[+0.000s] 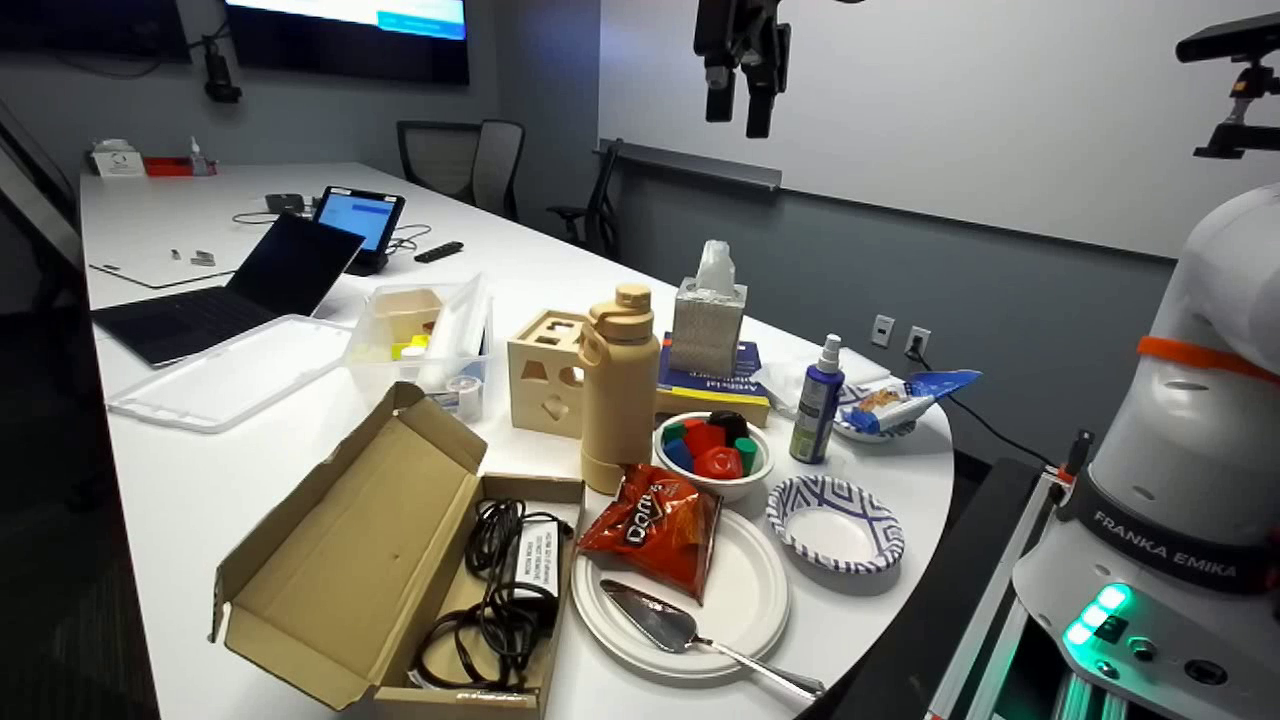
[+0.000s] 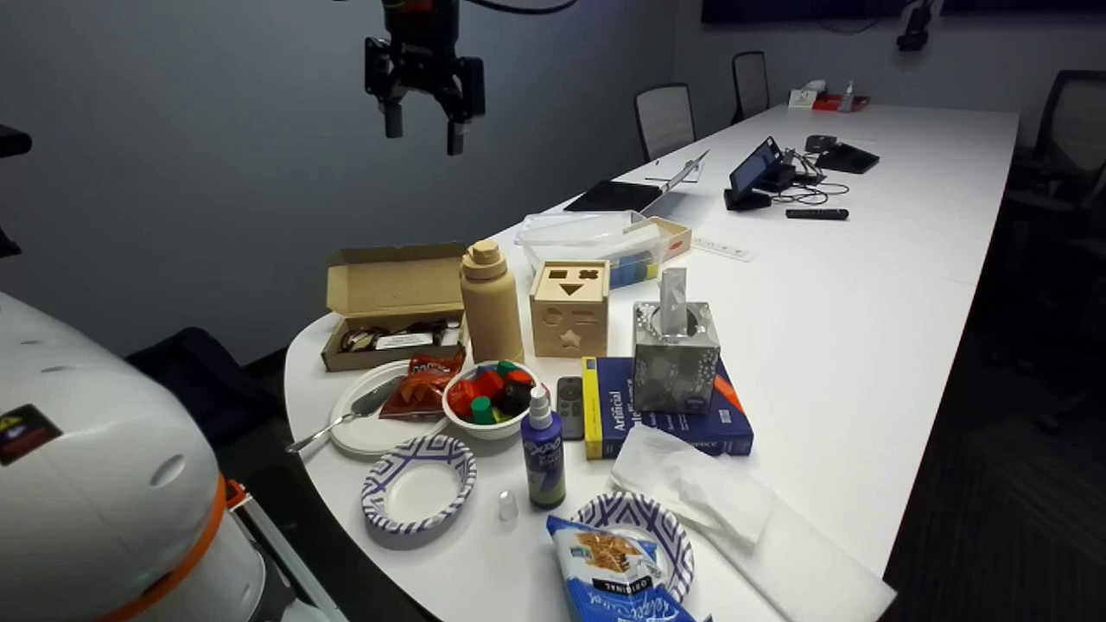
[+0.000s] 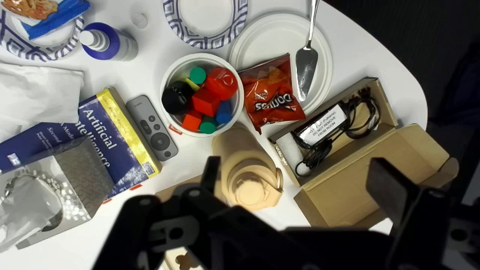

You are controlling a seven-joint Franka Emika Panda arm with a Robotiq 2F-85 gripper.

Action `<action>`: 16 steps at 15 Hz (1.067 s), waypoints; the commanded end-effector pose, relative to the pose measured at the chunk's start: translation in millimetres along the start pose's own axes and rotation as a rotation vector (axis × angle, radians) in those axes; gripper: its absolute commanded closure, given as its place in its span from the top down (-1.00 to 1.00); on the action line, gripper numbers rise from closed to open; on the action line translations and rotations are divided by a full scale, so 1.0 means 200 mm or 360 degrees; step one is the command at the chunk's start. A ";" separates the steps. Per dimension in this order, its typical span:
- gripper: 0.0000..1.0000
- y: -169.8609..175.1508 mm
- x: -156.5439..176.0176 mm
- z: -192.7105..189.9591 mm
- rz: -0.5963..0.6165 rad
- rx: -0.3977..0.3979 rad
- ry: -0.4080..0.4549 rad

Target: Move the objects in the plate around with the cake knife

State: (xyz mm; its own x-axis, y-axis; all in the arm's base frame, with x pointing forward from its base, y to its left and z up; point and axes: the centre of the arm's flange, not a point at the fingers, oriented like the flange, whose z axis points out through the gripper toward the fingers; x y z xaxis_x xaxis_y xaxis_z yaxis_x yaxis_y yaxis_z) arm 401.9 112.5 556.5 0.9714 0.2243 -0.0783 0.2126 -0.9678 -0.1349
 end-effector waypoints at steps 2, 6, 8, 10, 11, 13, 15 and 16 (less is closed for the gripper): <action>1.00 0.03 -0.11 0.19 0.0062 0.0127 -0.0082; 1.00 -0.01 -0.31 0.42 0.0140 0.0368 -0.0147; 1.00 -0.01 -0.39 0.59 0.0191 0.0482 -0.0175; 1.00 -0.02 -0.46 0.77 0.0272 0.0548 -0.0177; 1.00 0.00 -0.50 0.88 0.0308 0.0562 -0.0160; 1.00 0.05 -0.54 1.07 0.0377 0.0577 -0.0137; 1.00 0.12 -0.55 1.20 0.0414 0.0591 -0.0122; 1.00 0.12 -0.53 1.20 0.0427 0.0599 -0.0112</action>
State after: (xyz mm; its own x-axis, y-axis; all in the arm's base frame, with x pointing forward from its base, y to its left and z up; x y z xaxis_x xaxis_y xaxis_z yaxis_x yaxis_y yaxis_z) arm 307.0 100.7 363.8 0.9690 0.0150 -0.2466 -0.0908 -0.9065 -0.4122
